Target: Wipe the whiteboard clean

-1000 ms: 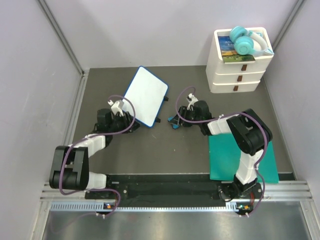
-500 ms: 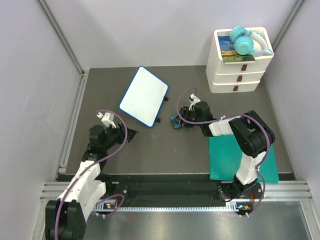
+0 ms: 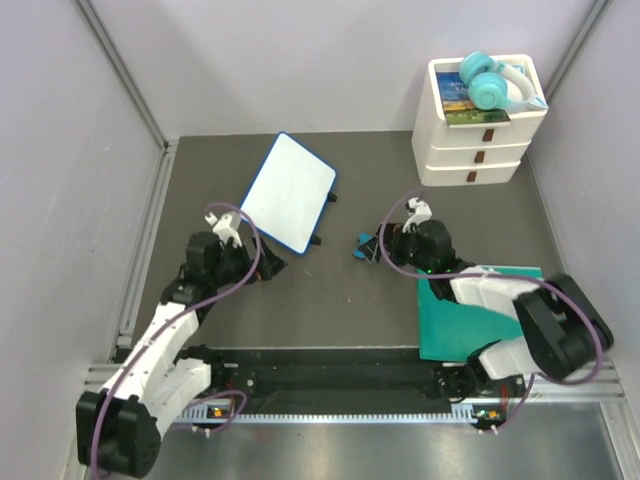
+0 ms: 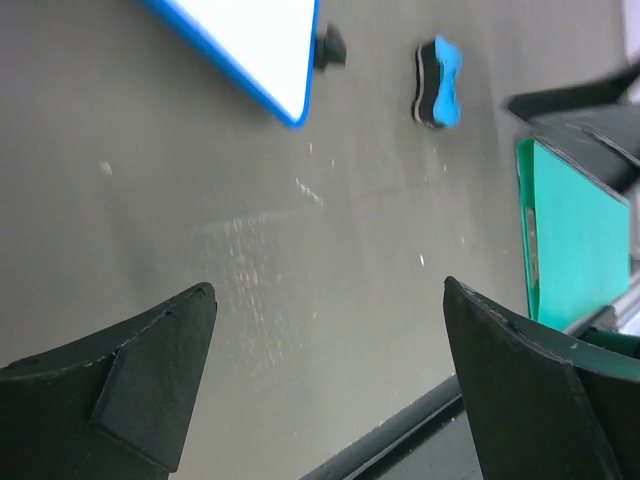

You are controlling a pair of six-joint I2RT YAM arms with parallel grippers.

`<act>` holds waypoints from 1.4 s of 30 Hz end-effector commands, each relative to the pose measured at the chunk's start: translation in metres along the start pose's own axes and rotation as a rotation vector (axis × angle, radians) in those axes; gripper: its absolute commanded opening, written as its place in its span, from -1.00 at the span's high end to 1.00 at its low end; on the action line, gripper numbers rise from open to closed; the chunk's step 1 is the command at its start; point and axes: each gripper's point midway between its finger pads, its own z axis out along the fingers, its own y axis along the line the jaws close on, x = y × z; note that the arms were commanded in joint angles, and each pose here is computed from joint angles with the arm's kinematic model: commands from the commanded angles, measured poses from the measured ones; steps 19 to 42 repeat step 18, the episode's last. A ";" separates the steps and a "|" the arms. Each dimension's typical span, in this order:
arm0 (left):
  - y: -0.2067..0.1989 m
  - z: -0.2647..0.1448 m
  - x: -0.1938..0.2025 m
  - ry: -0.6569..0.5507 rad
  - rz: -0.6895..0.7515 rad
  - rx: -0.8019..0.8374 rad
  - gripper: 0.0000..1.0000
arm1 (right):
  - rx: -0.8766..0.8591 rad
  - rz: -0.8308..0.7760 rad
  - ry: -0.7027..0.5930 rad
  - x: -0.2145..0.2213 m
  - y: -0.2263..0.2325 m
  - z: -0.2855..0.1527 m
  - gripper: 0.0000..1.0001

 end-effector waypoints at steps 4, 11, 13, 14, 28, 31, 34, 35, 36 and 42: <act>-0.033 0.013 -0.064 0.036 0.141 -0.035 -0.98 | 0.063 -0.136 -0.232 -0.071 0.025 -0.065 -0.98; -0.063 0.054 -0.080 0.050 0.164 0.007 -0.98 | 0.192 -0.138 -0.313 -0.104 0.024 -0.111 -0.98; -0.068 0.067 -0.080 0.046 0.173 0.025 -0.98 | 0.215 -0.143 -0.311 -0.104 0.021 -0.118 -0.98; -0.073 0.071 -0.075 0.056 0.188 0.039 -0.98 | 0.248 -0.152 -0.306 -0.104 0.017 -0.123 -0.98; -0.071 0.084 -0.072 0.039 0.233 0.019 -0.98 | 0.369 -0.176 -0.306 -0.108 0.000 -0.139 -0.98; -0.071 0.084 -0.072 0.039 0.233 0.019 -0.98 | 0.369 -0.176 -0.306 -0.108 0.000 -0.139 -0.98; -0.071 0.084 -0.072 0.039 0.233 0.019 -0.98 | 0.369 -0.176 -0.306 -0.108 0.000 -0.139 -0.98; -0.071 0.084 -0.072 0.039 0.233 0.019 -0.98 | 0.369 -0.176 -0.306 -0.108 0.000 -0.139 -0.98; -0.071 0.084 -0.072 0.039 0.233 0.019 -0.98 | 0.369 -0.176 -0.306 -0.108 0.000 -0.139 -0.98; -0.071 0.084 -0.072 0.039 0.233 0.019 -0.98 | 0.369 -0.176 -0.306 -0.108 0.000 -0.139 -0.98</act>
